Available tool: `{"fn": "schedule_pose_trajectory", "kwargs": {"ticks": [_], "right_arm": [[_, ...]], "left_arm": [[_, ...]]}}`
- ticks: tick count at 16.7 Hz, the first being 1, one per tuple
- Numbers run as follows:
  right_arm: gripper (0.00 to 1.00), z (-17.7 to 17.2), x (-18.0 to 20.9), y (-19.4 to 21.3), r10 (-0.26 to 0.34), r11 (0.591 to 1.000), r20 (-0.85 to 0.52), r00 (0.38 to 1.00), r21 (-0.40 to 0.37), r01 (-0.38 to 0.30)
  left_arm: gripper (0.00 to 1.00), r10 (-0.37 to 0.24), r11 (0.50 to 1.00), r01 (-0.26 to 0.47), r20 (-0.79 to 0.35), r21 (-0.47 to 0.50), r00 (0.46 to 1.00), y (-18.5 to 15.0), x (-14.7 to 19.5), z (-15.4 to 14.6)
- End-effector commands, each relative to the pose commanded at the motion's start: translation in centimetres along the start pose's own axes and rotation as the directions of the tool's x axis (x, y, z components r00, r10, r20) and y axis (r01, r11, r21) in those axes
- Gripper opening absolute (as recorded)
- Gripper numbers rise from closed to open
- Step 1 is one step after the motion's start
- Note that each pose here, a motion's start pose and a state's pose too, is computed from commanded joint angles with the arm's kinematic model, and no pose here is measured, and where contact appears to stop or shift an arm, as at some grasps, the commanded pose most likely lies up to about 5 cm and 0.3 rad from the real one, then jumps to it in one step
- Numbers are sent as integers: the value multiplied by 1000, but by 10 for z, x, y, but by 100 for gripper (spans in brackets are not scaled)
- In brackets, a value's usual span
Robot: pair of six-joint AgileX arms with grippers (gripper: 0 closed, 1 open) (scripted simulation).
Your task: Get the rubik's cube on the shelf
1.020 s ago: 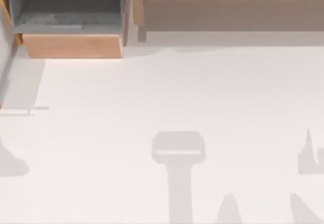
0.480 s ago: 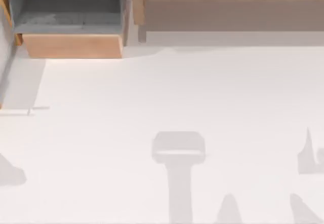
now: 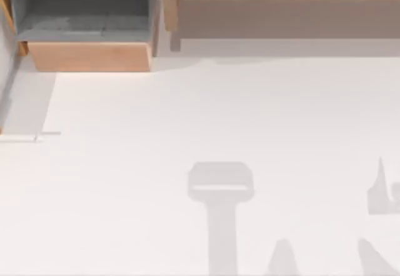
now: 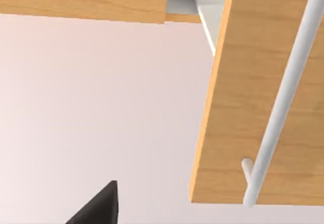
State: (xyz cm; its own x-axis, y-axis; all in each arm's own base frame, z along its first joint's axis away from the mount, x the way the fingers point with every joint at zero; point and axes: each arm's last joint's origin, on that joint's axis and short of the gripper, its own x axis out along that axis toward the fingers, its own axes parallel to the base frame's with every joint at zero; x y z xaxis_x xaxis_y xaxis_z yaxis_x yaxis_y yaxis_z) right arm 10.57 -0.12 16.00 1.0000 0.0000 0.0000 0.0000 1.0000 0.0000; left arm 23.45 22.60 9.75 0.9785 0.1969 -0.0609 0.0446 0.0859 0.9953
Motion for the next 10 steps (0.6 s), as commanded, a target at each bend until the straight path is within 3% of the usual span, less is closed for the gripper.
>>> {"fn": "schedule_pose_trajectory", "kwargs": {"ticks": [6, 10], "right_arm": [[100, 0, 0, 0, 0, 1000, 0, 1000, 0, 0], [100, 0, 0, 0, 0, 1000, 0, 1000, 0, 0]], "left_arm": [[100, -72, 983, 30, -225, -183, 972, 52, 47, -60], [100, -168, 931, 60, -276, -361, 946, 107, 93, -70]]}}
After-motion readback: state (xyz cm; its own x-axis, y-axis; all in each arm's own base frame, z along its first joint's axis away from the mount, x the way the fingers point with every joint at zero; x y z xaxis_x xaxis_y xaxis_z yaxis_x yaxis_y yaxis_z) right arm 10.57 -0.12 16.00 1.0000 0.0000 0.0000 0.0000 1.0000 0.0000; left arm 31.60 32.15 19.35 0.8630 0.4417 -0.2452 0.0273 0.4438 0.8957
